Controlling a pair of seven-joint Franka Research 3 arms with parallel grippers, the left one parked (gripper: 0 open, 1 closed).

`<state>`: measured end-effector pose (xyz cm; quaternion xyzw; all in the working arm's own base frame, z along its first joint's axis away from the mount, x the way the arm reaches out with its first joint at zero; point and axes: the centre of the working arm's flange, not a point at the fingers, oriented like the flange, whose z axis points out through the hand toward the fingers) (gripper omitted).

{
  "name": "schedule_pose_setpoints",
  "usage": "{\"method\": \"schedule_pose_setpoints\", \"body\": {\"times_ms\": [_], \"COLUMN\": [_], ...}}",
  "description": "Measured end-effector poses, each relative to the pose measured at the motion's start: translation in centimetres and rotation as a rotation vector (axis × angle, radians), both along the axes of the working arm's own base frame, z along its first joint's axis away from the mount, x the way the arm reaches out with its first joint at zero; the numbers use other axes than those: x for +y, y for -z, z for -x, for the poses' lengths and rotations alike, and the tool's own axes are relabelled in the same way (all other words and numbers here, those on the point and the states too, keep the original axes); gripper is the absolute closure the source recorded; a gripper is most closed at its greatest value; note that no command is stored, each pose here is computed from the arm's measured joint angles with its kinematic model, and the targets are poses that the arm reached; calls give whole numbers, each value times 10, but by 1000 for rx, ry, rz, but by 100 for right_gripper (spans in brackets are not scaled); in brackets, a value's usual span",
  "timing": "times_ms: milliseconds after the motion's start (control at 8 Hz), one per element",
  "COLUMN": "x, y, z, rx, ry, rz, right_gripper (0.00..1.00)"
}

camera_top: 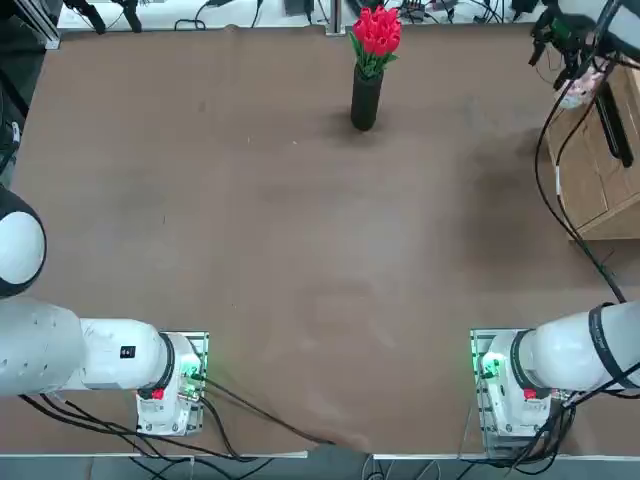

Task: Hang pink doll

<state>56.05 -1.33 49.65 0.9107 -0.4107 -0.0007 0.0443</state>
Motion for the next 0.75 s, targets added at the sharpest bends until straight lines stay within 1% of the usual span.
{"method": "schedule_pose_setpoints", "body": {"times_ms": [125, 250, 375, 500, 625, 750], "x": [10, 16, 20, 23, 24, 23], "y": [-15, -33, -61, -93, -121, -135], "z": [0, -2, -4, -4, -4, -3], "rx": [24, 28, 16, 13, 20, 46], "ry": [-133, -256, -386, -519, -649, -772], "rz": [-25, -68, -117, -146, -158, -168], "right_gripper": [0, 0, 0, 0, 0, 0]}}
